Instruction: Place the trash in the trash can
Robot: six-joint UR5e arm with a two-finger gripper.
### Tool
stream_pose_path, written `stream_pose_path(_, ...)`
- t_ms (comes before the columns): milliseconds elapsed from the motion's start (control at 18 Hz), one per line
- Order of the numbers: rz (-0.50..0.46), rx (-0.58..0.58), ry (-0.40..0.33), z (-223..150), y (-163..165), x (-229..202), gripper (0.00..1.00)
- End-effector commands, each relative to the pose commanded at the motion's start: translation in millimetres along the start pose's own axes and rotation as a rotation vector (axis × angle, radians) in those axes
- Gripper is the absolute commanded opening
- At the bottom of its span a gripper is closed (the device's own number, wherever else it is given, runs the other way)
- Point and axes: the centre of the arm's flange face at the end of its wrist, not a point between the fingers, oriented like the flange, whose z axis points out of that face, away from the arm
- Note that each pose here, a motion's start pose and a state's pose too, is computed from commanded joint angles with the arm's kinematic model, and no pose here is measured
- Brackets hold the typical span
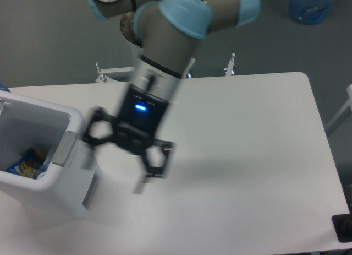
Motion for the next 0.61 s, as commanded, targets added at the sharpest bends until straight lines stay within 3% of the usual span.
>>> stream_pose_path(167,0.007,-0.097,-0.082,5,29,-30,1.0)
stream_pose_path(444,0.129,-0.29,-0.186,27,54,-60,1.0)
stream_pose_path(611,0.324,-0.491,-0.153,43,74,-73,1.0)
